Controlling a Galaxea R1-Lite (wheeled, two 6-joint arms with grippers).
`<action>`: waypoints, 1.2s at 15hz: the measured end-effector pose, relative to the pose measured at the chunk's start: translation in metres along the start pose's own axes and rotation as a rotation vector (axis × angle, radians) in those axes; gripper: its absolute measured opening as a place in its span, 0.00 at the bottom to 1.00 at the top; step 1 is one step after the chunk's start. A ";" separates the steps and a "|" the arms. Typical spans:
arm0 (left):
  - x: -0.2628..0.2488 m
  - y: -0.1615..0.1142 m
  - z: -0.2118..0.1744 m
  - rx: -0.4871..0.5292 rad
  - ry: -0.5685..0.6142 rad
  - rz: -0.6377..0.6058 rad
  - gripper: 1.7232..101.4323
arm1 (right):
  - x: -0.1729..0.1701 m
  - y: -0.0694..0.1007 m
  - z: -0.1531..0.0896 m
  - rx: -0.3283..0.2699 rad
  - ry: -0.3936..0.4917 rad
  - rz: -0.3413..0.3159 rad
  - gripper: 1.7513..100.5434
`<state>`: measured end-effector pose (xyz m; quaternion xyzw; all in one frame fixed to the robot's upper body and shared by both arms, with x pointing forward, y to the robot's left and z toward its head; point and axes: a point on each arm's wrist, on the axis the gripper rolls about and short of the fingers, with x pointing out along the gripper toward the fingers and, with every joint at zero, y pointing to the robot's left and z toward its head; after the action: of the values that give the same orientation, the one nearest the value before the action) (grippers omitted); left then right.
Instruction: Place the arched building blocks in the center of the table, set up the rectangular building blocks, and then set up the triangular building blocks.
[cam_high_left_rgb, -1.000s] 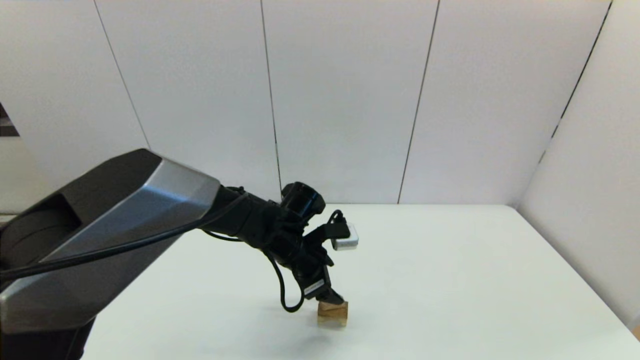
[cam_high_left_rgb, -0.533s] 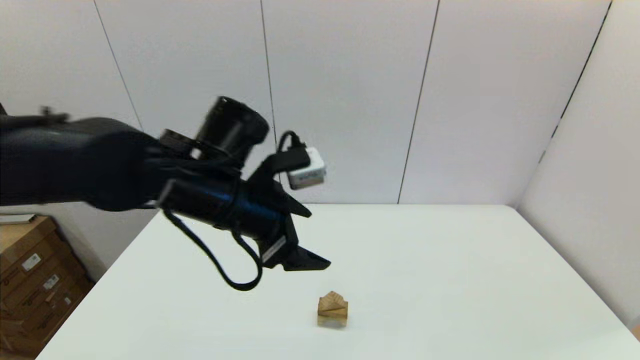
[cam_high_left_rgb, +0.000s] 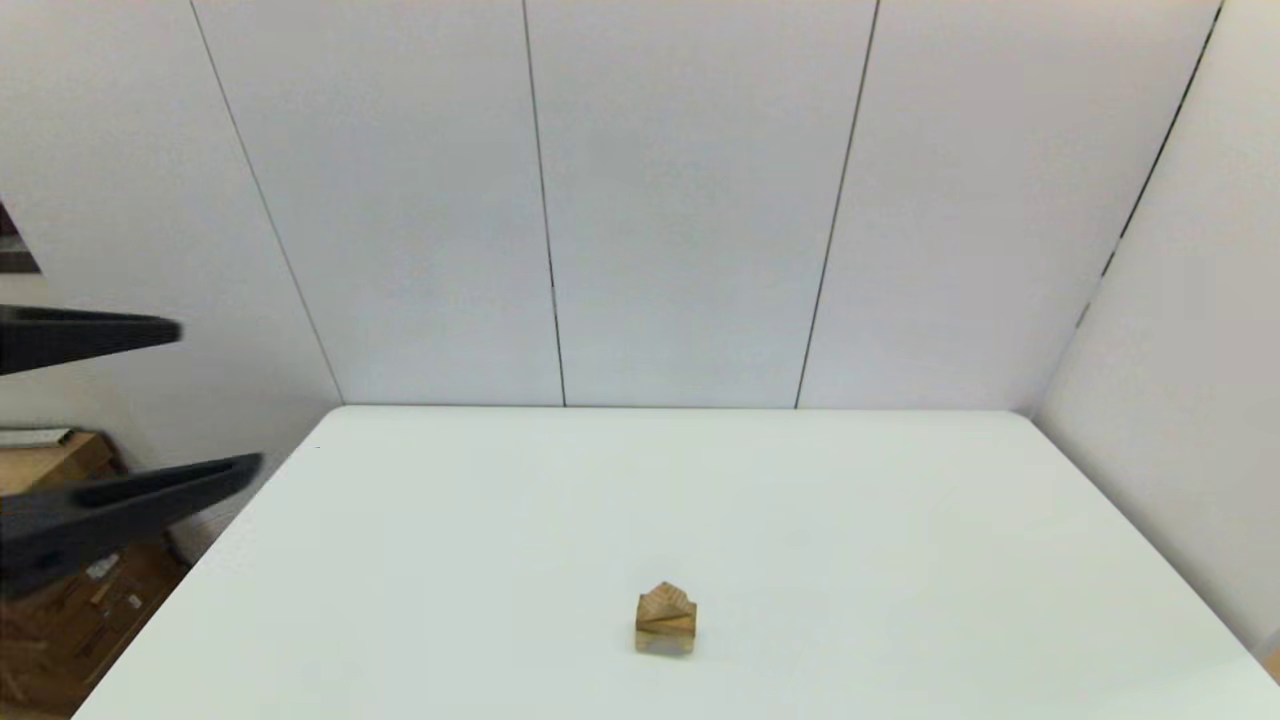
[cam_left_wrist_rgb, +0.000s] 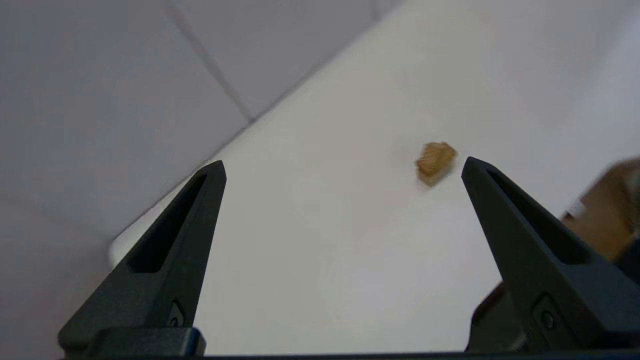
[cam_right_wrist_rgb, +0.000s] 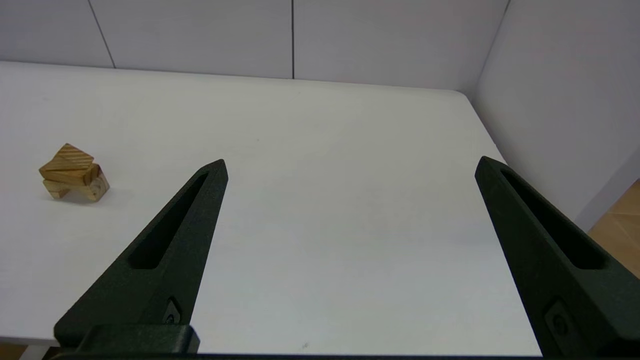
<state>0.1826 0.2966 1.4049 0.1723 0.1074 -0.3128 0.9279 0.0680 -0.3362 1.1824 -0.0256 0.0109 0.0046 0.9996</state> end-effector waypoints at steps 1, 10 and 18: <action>-0.022 -0.006 -0.010 -0.026 -0.027 0.071 0.94 | 0.000 0.000 0.000 -0.001 0.000 0.000 0.97; -0.088 -0.081 -0.116 -0.071 -0.122 0.381 0.96 | 0.000 0.000 0.000 0.000 0.000 0.000 0.97; -0.069 -0.106 -0.190 -0.161 -0.179 0.468 0.96 | 0.000 0.000 0.000 0.000 0.000 0.000 0.97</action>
<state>0.0462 0.3290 1.2249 0.0898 0.0066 -0.0939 0.9915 0.0680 -0.3362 1.1824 -0.0257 0.0109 0.0046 0.9996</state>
